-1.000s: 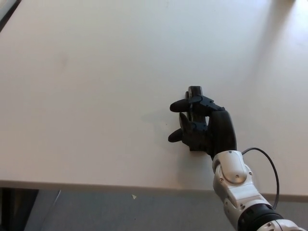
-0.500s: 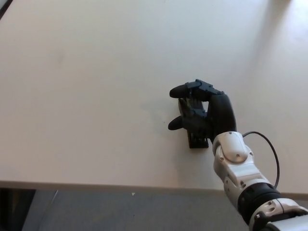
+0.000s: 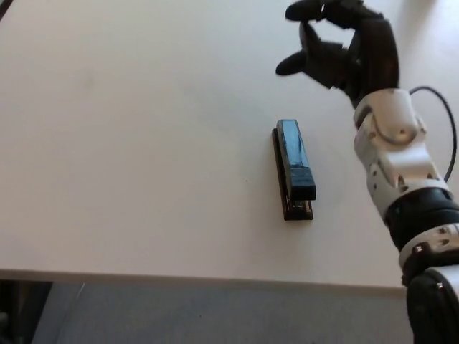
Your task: The robot uses its right hand to press on the stapler that is in the middle of the desk
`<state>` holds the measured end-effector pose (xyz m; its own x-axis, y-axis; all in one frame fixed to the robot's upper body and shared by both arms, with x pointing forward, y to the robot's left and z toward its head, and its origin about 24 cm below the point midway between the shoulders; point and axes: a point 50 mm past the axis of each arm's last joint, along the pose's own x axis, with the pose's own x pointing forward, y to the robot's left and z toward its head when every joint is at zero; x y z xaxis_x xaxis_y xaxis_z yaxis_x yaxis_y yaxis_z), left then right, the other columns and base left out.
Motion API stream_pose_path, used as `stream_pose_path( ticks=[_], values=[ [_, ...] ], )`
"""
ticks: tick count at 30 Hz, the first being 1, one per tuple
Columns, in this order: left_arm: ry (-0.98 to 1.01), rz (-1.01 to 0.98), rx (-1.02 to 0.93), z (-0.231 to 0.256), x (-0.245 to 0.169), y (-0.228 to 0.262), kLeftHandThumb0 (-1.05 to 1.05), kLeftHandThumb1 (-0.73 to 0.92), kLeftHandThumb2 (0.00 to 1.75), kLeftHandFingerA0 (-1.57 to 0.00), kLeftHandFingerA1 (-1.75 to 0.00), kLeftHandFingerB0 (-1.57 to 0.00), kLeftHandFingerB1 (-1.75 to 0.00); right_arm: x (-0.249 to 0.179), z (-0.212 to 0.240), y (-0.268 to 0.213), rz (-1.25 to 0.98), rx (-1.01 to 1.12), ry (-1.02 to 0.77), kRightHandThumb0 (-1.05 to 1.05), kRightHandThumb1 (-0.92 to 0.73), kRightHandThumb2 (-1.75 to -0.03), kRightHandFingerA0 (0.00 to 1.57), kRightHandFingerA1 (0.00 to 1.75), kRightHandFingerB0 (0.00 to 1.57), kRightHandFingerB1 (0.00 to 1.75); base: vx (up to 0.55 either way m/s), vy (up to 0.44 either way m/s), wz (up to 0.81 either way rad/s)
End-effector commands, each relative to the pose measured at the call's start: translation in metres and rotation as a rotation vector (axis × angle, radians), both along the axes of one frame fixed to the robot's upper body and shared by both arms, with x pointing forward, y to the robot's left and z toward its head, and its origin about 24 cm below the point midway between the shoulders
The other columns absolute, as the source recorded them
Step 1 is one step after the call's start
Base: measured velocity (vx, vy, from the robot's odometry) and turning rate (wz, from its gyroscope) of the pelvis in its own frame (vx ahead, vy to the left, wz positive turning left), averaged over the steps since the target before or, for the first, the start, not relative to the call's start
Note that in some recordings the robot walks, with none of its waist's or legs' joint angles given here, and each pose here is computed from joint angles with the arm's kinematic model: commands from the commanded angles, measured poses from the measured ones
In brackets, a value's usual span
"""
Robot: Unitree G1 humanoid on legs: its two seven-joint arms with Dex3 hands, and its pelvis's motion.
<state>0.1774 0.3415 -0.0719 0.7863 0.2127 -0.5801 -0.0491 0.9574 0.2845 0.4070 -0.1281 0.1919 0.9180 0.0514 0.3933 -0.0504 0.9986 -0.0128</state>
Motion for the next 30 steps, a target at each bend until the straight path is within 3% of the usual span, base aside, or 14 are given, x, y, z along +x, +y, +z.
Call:
stream_pose_path(
  ticks=[1, 5, 6, 7, 11, 12, 13, 16, 18, 22, 27, 28, 29, 30],
  values=[
    [0.012, 0.021, 0.011, 0.005, 0.000, 0.009, -0.74, 0.75, 1.05, -0.07, -0.43, -0.09, -0.32, 0.001, 0.040, -0.044, -0.060, 0.007, -0.073, -0.15, -0.80, -0.69, 1.29, 0.85, 0.71, 1.08, 0.00, 0.000, 0.00],
    [0.002, 0.029, 0.016, 0.007, 0.003, 0.010, -0.71, 0.74, 1.05, -0.06, -0.43, -0.07, -0.34, -0.011, 0.066, -0.079, -0.162, -0.046, -0.152, -0.14, -0.78, -0.74, 1.19, 0.86, 0.69, 1.14, 0.00, 0.000, 0.00],
    [0.000, 0.031, 0.013, 0.007, 0.003, 0.010, -0.72, 0.92, 0.71, -0.14, -0.32, -0.11, -0.23, -0.017, 0.073, -0.094, -0.188, -0.025, -0.167, -0.11, -0.78, -0.76, 1.18, 0.91, 0.67, 1.20, 0.00, 0.000, 0.00],
    [0.004, 0.036, 0.018, 0.006, 0.003, 0.010, -0.74, 0.75, 1.05, -0.07, -0.43, -0.09, -0.34, -0.027, 0.078, -0.132, -0.227, -0.014, -0.186, -0.09, -0.74, -0.82, 1.25, 1.04, 0.67, 1.20, 0.00, 0.000, 0.00],
    [0.007, 0.041, 0.021, 0.008, 0.004, 0.012, -0.71, 0.74, 1.06, -0.09, -0.44, -0.03, -0.35, -0.045, 0.081, -0.187, -0.323, -0.010, -0.172, -0.02, -0.76, -0.80, 1.23, 0.95, 0.68, 1.17, 0.00, 0.000, 0.00],
    [0.010, 0.037, 0.023, 0.008, 0.004, 0.012, -0.70, 0.92, 0.70, -0.14, -0.31, -0.11, -0.24, -0.054, 0.081, -0.204, -0.362, -0.012, -0.175, 0.00, -0.77, -0.79, 1.21, 0.94, 0.66, 1.19, 0.00, 0.000, 0.00],
    [0.007, 0.040, 0.019, 0.009, 0.004, 0.013, -0.68, 0.92, 0.70, -0.14, -0.31, -0.11, -0.24, -0.063, 0.081, -0.220, -0.403, -0.021, -0.180, 0.04, -0.73, -0.87, 1.22, 0.98, 0.66, 1.22, 0.00, 0.000, 0.00],
    [0.002, 0.036, 0.026, 0.011, 0.006, 0.015, -0.69, 0.73, 1.05, -0.07, -0.44, -0.05, -0.35, -0.093, 0.082, -0.260, -0.500, -0.013, -0.188, -0.05, -0.52, -1.09, 1.26, 1.00, 0.72, 1.30, 0.00, 0.000, 0.00],
    [0.001, 0.036, 0.028, 0.012, 0.007, 0.016, -0.71, 0.73, 1.05, -0.08, -0.44, -0.03, -0.35, -0.115, 0.077, -0.288, -0.649, 0.025, -0.154, -0.17, -0.64, -0.82, 1.27, 0.91, 0.77, 1.02, 0.00, 0.000, 0.00],
    [0.001, 0.028, 0.042, 0.013, 0.007, 0.016, -0.74, 0.75, 1.06, -0.14, -0.46, 0.00, -0.36, -0.150, 0.057, -0.321, -0.801, -0.006, -0.070, -0.09, -0.69, -0.86, 1.21, 0.86, 0.75, 1.20, 0.00, 0.000, 0.00],
    [0.001, 0.018, 0.053, 0.013, 0.008, 0.016, -0.73, 0.79, 0.92, -0.11, -0.38, -0.10, -0.36, -0.197, -0.001, -0.350, -0.948, -0.001, 0.092, -0.07, -0.75, -0.73, 1.06, 1.03, 0.70, 1.12, 0.00, 0.000, 0.00],
    [-0.001, 0.024, 0.049, 0.013, 0.008, 0.016, -0.34, 0.58, 1.12, -0.01, -0.47, 0.00, -0.46, -0.205, -0.013, -0.354, -0.972, 0.009, 0.134, -0.08, -0.75, -0.73, 1.03, 1.07, 0.69, 1.11, 0.00, 0.000, 0.00],
    [0.001, 0.016, 0.052, 0.013, 0.007, 0.016, -0.69, 0.92, 0.69, -0.18, -0.32, -0.11, -0.26, -0.214, -0.025, -0.357, -0.996, 0.019, 0.160, -0.07, -0.77, -0.70, 1.02, 1.13, 0.72, 1.11, 0.00, 0.000, 0.00],
    [0.004, 0.015, 0.052, 0.013, 0.007, 0.016, -0.70, 0.92, 0.68, -0.18, -0.31, -0.11, -0.25, -0.225, -0.040, -0.359, -1.006, 0.028, 0.193, -0.10, -0.79, -0.68, 1.05, 1.08, 0.67, 1.18, 0.00, 0.000, 0.00]
  ],
)
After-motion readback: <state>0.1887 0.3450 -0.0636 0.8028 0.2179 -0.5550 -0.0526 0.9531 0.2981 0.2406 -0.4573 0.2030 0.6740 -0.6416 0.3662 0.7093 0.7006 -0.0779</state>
